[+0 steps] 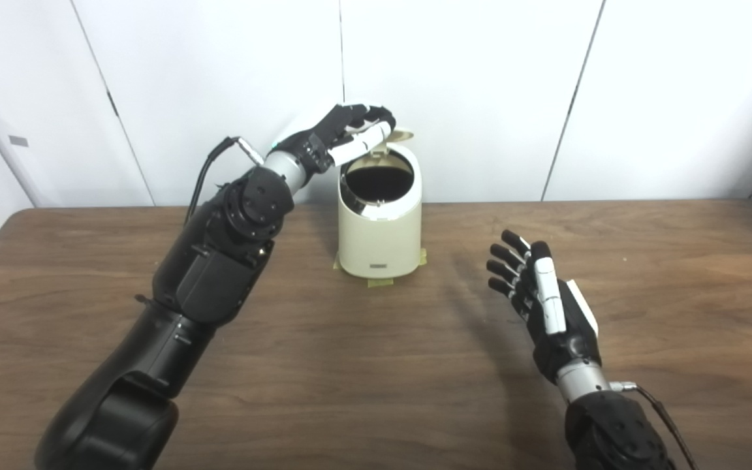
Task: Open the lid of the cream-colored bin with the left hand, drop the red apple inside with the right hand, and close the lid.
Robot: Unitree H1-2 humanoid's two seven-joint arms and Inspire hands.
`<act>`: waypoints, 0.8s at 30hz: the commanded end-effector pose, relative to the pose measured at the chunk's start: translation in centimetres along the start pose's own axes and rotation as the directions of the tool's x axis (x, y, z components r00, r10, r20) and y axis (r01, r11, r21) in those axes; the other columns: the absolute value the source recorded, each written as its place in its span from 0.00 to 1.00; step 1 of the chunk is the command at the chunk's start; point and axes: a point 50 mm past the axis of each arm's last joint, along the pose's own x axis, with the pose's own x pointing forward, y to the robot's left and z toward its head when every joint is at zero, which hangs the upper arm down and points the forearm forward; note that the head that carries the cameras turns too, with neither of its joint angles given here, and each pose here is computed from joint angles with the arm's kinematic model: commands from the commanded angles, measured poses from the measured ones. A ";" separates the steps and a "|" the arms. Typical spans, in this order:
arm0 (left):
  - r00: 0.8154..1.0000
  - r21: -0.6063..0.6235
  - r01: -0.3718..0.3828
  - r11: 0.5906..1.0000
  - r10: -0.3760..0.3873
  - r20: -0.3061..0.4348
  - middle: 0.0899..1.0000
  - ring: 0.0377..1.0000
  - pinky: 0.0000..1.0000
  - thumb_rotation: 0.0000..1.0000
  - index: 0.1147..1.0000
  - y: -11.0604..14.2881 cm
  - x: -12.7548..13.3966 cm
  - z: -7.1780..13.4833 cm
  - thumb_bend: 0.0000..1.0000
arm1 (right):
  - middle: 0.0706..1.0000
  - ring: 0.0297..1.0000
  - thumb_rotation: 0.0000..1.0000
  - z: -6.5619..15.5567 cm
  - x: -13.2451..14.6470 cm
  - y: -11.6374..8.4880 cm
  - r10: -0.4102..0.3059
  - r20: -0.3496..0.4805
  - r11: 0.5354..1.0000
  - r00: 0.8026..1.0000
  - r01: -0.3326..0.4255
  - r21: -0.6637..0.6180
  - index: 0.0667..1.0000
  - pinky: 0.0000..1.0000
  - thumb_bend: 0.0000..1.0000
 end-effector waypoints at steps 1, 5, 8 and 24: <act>0.993 0.082 -0.082 0.993 0.075 0.087 0.85 0.85 0.82 0.82 0.81 2.9 0.5 2.5 0.37 | 0.82 0.81 1.00 2.1 0.8 0.4 0.021 0.104 1.000 0.994 -0.019 -0.022 0.86 0.80 0.57; 0.995 0.162 -0.082 0.983 0.070 0.073 0.83 0.83 0.82 0.82 0.79 2.8 0.3 2.5 0.36 | 0.80 0.80 1.00 2.1 0.9 0.3 0.021 0.098 1.000 0.995 -0.019 -0.024 0.86 0.79 0.57; 0.995 0.223 -0.081 0.971 0.068 0.068 0.82 0.85 0.98 0.85 0.79 2.8 0.1 2.3 0.39 | 0.79 0.79 1.00 2.1 0.9 0.3 0.018 0.095 1.000 0.995 -0.016 -0.023 0.85 0.79 0.57; 0.998 0.537 -0.032 0.843 -0.002 0.062 0.79 0.87 1.00 0.88 0.77 1.6 -1.1 1.9 0.51 | 0.75 0.75 1.00 1.9 0.8 0.0 0.025 0.074 0.999 0.997 -0.021 -0.045 0.85 0.80 0.53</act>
